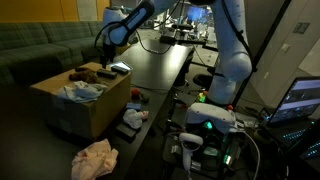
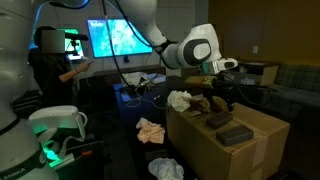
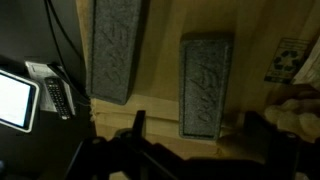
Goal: Place the turnip plushie on the table, then the duster on the box, then the left duster on the table, then the blue sponge on the box, then the white towel on the table, then the white cloth on the box, then the small brown object on the table, then the duster on the box, then the moose on the table, and finally, the peach shirt on the box
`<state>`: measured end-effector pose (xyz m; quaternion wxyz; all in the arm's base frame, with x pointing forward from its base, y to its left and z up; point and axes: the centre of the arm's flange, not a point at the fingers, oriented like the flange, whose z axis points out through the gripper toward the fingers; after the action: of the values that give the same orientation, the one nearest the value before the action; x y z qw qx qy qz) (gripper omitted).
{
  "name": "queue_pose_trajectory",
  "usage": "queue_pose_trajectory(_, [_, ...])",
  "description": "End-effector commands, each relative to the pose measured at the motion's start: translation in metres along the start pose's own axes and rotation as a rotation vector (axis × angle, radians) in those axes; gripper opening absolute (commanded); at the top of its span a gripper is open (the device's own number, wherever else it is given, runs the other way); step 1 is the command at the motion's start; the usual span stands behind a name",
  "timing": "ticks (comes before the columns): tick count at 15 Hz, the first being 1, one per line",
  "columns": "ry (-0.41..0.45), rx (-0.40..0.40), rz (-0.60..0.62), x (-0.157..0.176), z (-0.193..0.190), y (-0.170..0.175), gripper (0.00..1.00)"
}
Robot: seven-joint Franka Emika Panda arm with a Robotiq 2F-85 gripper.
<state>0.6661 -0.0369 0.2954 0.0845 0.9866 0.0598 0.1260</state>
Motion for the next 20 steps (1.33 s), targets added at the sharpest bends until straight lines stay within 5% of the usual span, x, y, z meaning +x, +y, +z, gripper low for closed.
queue_pose_trajectory(1, [0.008,0.057,-0.048,-0.006,0.005,-0.009,1.0])
queue_pose_trajectory(20, [-0.07,0.159,-0.146,-0.012,0.056,-0.001,1.0])
